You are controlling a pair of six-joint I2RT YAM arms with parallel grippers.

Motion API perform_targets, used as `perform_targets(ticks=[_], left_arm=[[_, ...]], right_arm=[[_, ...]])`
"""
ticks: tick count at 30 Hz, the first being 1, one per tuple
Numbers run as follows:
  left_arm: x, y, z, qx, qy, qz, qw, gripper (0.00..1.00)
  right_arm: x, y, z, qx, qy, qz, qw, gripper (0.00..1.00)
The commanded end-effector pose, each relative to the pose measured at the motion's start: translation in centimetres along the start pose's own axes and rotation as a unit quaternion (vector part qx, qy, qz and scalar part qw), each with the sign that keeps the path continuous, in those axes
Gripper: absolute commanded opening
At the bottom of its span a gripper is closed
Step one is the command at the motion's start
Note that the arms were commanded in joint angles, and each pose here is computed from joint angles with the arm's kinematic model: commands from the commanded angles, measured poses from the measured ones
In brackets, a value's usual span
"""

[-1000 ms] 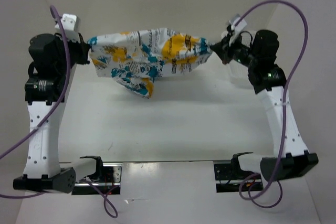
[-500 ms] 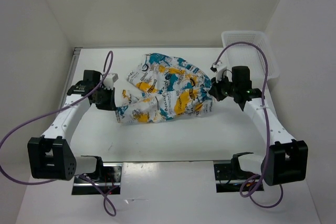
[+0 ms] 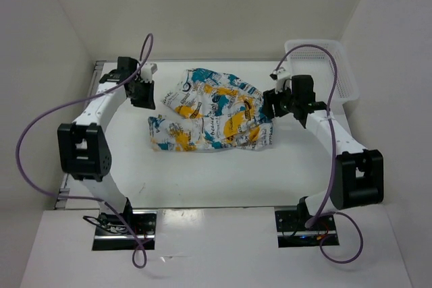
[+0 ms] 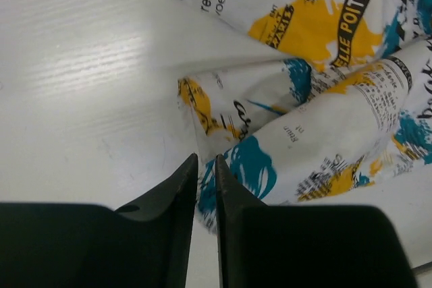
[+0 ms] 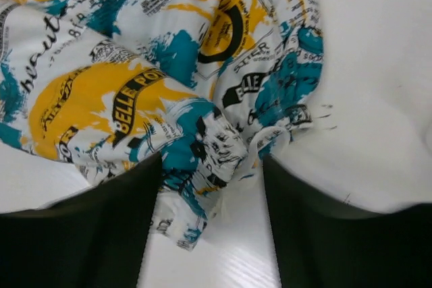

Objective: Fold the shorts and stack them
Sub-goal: Fold the shorts

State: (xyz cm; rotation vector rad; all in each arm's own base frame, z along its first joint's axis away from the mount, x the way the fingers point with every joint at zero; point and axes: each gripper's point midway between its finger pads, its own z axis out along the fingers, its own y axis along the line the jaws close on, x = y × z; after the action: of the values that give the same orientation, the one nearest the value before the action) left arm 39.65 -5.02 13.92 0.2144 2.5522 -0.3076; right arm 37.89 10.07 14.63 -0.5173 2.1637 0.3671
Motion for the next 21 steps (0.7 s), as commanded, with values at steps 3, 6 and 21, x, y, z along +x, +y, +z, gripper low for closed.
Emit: perform_targets(ticks=[3,6,21], left_arm=[[1.7,-0.7,2.2,0.061,0.067,-0.033,0.995,0.28],[1.9,-1.4,0.5,0.074,0.032,-0.027,0.996,0.37],[11.8,-2.5,1.0,0.125,0.138,-0.099,0.977,0.53]], right_arm=[[-6.2,-1.6,-0.1,0.025,-0.064,-0.017,0.998,0.90],[-5.9,0.1,-1.0,-0.022,-0.036,-0.028,0.999,0.91],[6.2,2.1,-0.3,-0.096,0.155,-0.002,0.983,0.65]])
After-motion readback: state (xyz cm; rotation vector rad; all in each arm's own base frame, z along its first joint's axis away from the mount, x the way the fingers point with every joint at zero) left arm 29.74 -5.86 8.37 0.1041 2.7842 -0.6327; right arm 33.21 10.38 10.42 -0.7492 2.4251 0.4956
